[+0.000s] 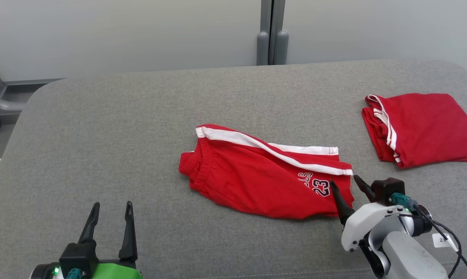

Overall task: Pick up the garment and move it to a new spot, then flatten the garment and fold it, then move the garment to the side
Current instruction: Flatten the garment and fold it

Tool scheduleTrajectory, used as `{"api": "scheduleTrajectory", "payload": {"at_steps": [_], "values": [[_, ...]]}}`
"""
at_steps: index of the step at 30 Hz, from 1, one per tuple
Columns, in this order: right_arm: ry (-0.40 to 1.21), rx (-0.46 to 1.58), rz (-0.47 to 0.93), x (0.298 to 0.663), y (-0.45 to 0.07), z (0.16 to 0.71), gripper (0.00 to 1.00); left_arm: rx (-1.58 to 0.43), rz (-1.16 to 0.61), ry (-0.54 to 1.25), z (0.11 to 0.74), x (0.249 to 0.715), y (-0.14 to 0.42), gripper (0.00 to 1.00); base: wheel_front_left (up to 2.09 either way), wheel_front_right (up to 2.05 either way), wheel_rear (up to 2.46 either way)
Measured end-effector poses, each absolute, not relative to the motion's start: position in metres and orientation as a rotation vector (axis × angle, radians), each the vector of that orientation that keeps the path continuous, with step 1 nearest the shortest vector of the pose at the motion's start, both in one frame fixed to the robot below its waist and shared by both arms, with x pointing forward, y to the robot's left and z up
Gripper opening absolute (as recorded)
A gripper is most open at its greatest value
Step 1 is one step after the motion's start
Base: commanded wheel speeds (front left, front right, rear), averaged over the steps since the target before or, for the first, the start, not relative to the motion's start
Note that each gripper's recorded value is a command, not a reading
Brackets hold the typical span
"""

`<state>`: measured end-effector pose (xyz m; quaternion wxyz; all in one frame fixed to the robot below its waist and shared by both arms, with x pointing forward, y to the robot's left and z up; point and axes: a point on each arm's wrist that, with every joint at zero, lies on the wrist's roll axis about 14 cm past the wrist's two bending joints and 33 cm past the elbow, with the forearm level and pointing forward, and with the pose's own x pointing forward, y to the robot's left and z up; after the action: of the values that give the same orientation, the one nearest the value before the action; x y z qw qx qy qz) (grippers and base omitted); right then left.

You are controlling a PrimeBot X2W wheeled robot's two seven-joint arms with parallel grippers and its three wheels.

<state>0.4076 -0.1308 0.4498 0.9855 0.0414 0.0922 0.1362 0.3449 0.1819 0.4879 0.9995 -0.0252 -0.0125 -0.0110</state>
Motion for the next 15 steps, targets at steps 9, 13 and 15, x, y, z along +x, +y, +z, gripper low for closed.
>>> {"api": "scheduleTrajectory", "payload": {"at_steps": [9, 13, 15], "values": [[0.291, 0.072, 0.314, 0.420, -0.112, 0.426, 0.00, -0.058, -0.012, -0.012, 0.484, 0.346, 0.184, 1.00, 0.00, 0.00, 0.00], [0.349, 0.062, 0.318, 0.419, -0.110, 0.410, 0.00, -0.058, 0.004, -0.008, 0.483, 0.345, 0.189, 1.00, 0.00, 0.00, 0.00], [0.368, 0.056, 0.317, 0.421, -0.111, 0.406, 0.00, -0.058, 0.010, -0.003, 0.481, 0.345, 0.191, 1.00, 0.00, 0.00, 0.00]]}}
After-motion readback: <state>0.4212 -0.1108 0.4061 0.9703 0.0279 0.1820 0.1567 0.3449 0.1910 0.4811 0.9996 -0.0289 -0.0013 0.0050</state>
